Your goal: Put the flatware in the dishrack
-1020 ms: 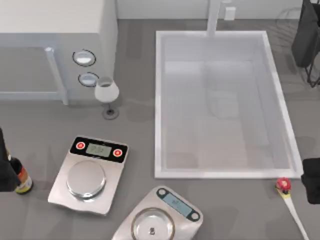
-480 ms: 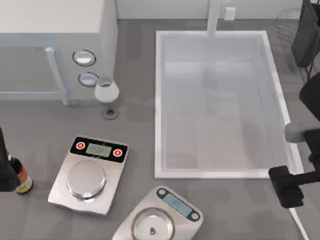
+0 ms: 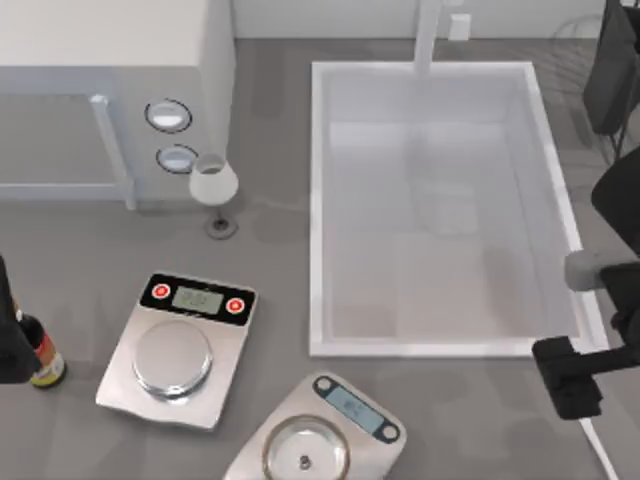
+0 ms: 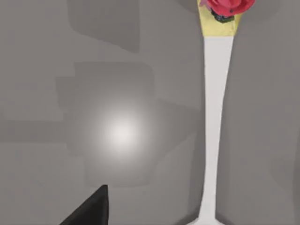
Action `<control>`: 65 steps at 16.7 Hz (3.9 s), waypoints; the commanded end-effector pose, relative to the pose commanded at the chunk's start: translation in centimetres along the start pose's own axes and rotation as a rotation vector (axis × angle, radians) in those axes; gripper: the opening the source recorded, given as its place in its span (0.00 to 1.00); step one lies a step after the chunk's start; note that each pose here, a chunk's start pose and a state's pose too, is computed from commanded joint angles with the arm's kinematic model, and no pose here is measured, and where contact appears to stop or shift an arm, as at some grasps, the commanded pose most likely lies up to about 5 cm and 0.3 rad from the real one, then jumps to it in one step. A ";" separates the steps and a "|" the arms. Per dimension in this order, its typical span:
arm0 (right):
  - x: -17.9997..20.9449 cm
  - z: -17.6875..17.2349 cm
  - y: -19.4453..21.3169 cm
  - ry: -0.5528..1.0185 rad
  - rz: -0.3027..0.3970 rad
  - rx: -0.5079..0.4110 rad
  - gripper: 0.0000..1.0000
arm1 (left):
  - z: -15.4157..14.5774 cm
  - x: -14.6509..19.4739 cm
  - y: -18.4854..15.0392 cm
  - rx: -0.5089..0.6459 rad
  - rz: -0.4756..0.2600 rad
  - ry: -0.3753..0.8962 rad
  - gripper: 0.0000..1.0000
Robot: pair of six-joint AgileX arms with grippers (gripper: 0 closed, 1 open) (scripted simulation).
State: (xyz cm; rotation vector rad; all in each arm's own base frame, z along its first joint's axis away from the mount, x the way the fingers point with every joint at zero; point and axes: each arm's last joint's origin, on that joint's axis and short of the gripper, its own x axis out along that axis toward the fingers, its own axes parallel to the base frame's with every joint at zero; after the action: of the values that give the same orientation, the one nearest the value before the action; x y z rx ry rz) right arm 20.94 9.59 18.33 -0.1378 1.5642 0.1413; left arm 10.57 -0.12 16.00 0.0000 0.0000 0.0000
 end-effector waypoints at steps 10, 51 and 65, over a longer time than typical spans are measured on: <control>8.9 0.0 0.1 -0.003 0.001 -0.001 1.00 | 0.0 0.0 0.0 0.000 0.000 0.000 1.00; -11.1 0.9 0.4 -0.015 -0.008 0.001 0.00 | 0.0 0.0 0.0 0.000 0.000 0.000 1.00; -14.3 1.4 -3.4 -0.273 0.135 0.119 0.00 | 0.0 0.0 0.0 0.000 0.000 0.000 1.00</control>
State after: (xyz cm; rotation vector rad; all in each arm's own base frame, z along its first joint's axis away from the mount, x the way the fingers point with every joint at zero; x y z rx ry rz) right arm 22.87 6.41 32.58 0.0780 1.3048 0.1653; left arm 10.57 -0.12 16.00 0.0000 0.0000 0.0000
